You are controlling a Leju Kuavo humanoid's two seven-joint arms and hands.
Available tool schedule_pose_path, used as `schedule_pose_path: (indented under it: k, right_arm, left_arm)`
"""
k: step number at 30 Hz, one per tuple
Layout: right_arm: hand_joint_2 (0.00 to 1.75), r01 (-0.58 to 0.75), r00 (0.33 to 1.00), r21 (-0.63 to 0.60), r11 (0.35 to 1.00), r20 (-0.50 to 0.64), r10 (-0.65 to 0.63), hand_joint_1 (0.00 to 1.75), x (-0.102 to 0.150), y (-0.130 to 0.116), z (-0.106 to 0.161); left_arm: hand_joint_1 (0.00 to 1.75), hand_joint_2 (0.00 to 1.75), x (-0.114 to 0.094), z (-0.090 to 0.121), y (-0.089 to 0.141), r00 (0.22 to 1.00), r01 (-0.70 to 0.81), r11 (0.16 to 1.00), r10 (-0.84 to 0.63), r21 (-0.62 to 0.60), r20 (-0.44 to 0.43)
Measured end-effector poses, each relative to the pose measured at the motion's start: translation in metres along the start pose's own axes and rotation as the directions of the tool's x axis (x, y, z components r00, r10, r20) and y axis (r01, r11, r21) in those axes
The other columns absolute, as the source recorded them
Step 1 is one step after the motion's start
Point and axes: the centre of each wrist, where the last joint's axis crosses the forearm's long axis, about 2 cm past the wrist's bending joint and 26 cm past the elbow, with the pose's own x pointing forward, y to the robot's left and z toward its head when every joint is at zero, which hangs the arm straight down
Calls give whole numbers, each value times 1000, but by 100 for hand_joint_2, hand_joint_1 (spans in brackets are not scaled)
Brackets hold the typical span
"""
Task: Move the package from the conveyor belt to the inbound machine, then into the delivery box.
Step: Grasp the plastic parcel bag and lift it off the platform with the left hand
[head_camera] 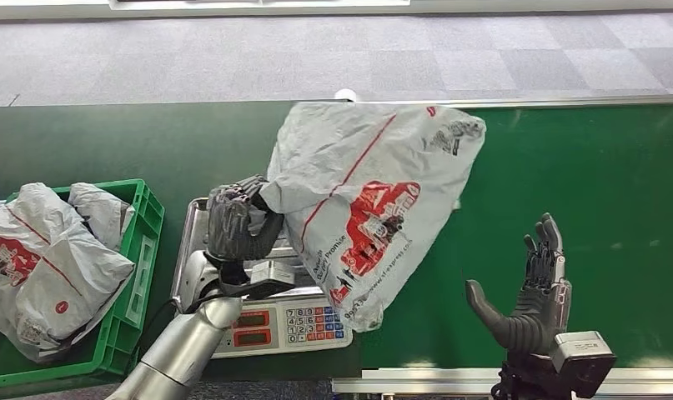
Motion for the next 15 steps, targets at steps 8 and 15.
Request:
schedule_pose_path:
  k: [8,15]
  right_arm:
    - [175,17,1000,-9,1000,7,-17,0,-6,7,2]
    - [175,23,1000,10,1000,-4,-23,0,-8,13,3]
  left_arm:
    - [175,0,-8,7,53,993,116,950,-110,288,-37]
    - [175,0,-7,2,109,948,313,839,-305,444,-92]
